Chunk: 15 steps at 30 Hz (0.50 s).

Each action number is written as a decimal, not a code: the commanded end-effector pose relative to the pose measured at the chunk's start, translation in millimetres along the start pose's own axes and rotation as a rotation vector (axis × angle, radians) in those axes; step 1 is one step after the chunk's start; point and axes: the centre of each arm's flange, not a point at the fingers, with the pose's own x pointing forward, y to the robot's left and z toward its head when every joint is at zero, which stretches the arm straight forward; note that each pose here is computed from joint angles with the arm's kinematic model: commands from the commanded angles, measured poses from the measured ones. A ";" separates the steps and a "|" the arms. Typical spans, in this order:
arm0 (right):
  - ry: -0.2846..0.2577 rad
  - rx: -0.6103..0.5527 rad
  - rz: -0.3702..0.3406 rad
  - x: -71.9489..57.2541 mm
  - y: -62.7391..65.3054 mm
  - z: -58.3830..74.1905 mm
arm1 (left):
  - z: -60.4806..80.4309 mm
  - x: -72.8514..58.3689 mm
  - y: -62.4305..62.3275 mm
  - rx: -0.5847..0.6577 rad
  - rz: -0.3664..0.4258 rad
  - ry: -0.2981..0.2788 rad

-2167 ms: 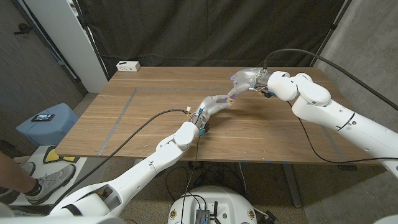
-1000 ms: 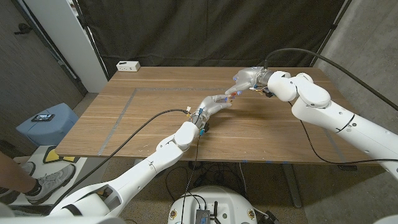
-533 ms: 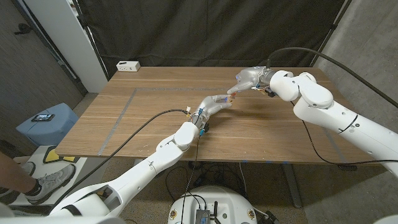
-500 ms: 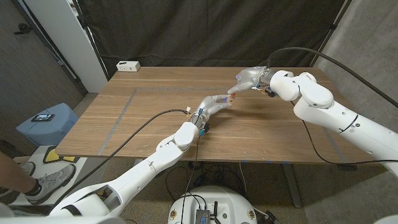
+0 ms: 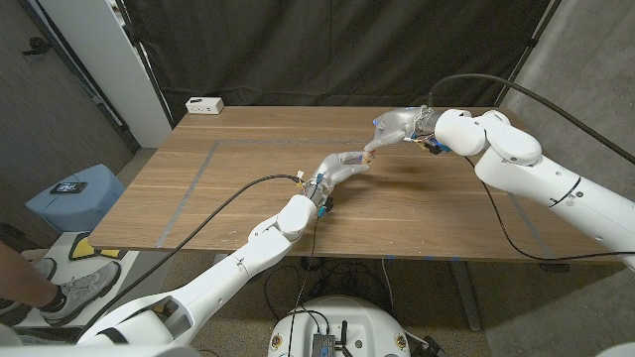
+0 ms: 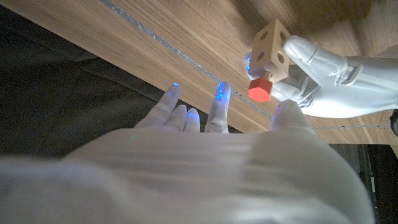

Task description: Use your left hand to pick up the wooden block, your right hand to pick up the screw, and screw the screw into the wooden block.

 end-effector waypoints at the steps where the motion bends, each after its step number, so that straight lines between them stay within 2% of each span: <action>1: -0.045 0.006 0.024 -3.2 -3.2 2.5 | -1.0 -0.6 -0.4 -0.002 -0.002 0.005; 15: -0.065 -0.006 0.028 -2.8 -4.2 2.2 | -0.5 1.3 1.0 -0.002 -0.001 0.002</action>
